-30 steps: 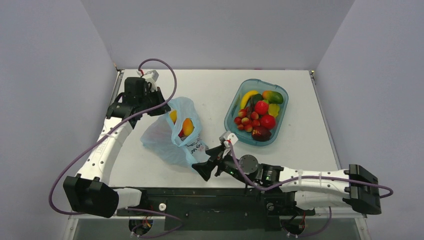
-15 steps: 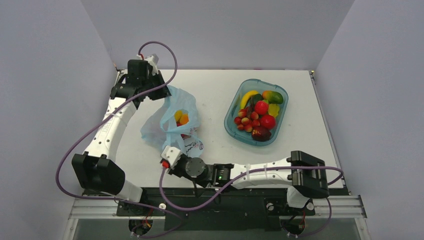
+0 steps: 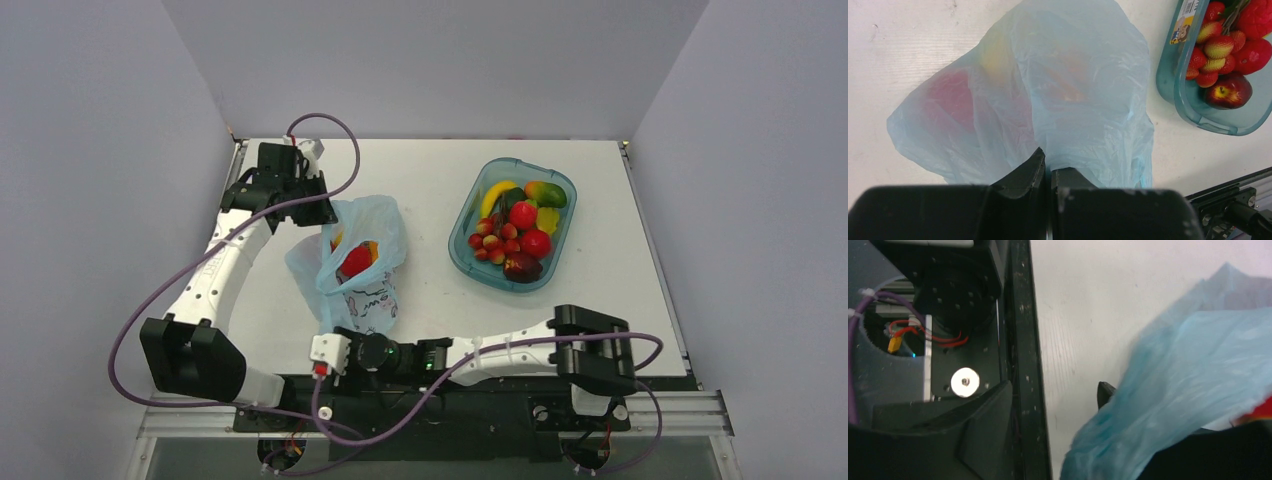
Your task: Take the fake fruits out of the plastic bag
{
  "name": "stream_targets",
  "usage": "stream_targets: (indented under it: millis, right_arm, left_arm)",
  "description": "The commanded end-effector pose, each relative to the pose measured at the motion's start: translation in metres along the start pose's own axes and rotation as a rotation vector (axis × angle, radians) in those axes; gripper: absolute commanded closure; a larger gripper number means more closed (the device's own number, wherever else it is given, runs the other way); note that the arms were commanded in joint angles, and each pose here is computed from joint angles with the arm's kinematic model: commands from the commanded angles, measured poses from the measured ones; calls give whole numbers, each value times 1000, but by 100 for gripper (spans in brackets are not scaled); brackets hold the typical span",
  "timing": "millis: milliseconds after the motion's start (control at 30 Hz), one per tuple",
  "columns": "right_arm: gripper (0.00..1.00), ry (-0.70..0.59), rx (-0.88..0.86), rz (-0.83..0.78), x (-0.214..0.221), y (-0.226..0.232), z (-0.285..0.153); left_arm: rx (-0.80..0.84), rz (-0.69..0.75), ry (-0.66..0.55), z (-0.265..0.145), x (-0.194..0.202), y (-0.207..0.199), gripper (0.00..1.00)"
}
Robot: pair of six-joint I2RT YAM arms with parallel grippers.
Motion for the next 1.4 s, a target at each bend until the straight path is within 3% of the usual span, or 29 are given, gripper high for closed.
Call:
stream_targets:
  millis: [0, 167, 367, 433, 467, 533, 733, 900, 1067, 1200, 1333, 1367]
  right_arm:
    - [35, -202, 17, 260, -51, -28, -60]
    - [18, -342, 13, 499, -72, -31, -130]
    - [17, -454, 152, 641, -57, -46, -178]
    - [29, -424, 256, 632, -40, -56, -179]
    - [48, -406, 279, 622, -34, -57, -178]
    - [68, -362, 332, 577, -20, -59, -169]
    - [87, -246, 430, 450, 10, -54, -127]
    - [84, -221, 511, 427, 17, -55, -79]
    - [77, -211, 684, 425, 17, -74, -47]
    - [74, -249, 812, 496, 16, -97, -58]
    - [74, -254, 834, 521, 18, -108, -67]
    - [74, -249, 837, 516, 21, -109, -68]
  left_arm:
    - [49, 79, -135, -21, -13, -7, 100]
    - [58, 89, -135, -26, -3, -6, 100]
    - [76, 97, -120, -33, 3, -13, 100]
    - [73, 100, -110, -34, 6, -14, 100]
    - [66, 96, -101, -33, 8, -14, 100]
    - [54, 94, -83, -33, 12, -14, 100]
    - [18, 142, -32, -37, 25, -25, 100]
    - [16, 130, 14, -41, 37, -29, 100]
    - [37, 87, -12, -63, 45, -31, 67]
    - [4, 46, -72, -97, 54, -25, 60]
    - [51, -26, -91, -104, 95, -26, 56]
    - [46, -47, -50, -95, 113, -24, 56]
Point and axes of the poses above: each gripper's point midway between its finger pads, its own z axis out along the fingers, its own y axis along the line the jaws close on, x = y × z, the point moved 3 cm from there along -z, back along the fingers, and after that the axes turned 5 degrees about -z, right-handed, at the moved point
